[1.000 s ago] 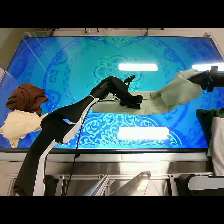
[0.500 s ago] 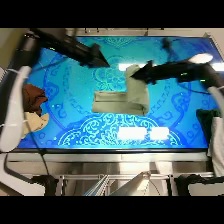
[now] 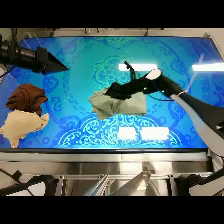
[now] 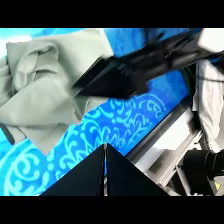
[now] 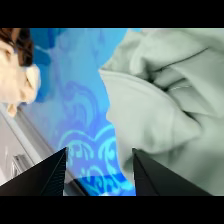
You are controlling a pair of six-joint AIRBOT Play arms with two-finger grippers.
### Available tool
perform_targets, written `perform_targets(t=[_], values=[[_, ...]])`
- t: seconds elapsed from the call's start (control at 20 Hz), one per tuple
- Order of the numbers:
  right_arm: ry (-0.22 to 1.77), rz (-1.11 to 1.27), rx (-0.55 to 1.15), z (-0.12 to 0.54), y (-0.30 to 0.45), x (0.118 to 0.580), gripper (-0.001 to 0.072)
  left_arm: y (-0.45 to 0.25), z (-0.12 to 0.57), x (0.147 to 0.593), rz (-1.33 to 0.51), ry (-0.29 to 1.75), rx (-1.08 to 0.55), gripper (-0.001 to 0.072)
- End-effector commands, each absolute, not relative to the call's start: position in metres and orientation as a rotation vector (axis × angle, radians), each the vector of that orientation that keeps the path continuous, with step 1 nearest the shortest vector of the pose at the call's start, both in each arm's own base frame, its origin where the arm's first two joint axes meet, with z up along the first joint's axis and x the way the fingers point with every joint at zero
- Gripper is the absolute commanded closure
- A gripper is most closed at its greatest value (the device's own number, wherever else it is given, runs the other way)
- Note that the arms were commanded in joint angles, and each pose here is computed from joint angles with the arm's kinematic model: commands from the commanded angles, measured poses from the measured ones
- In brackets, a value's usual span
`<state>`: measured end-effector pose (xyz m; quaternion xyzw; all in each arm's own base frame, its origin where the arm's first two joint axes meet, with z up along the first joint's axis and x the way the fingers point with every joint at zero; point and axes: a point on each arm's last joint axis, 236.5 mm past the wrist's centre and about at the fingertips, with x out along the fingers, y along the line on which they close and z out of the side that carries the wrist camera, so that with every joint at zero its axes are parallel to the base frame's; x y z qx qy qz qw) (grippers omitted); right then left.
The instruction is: Fold the shirts.
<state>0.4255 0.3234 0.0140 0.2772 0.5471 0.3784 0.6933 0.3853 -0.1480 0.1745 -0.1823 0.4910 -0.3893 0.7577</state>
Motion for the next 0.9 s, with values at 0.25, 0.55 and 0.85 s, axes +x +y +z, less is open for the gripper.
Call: perform_targets(t=[0.25,0.55,0.85], values=[[1.307,0.289,0.619,-0.011,0.094,0.4,0.0076,-0.145,0.12,0.33,-0.849,1.164,-0.462,0.0685],[1.378,0.389,0.861,-0.088,0.134,0.403,0.0087,-0.148,0.13,0.311,-0.843,1.139,-0.452,0.0685],[1.415,0.44,0.935,-0.114,0.157,0.403,0.0147,-0.149,0.146,0.303,-0.84,1.099,-0.432,0.0685]])
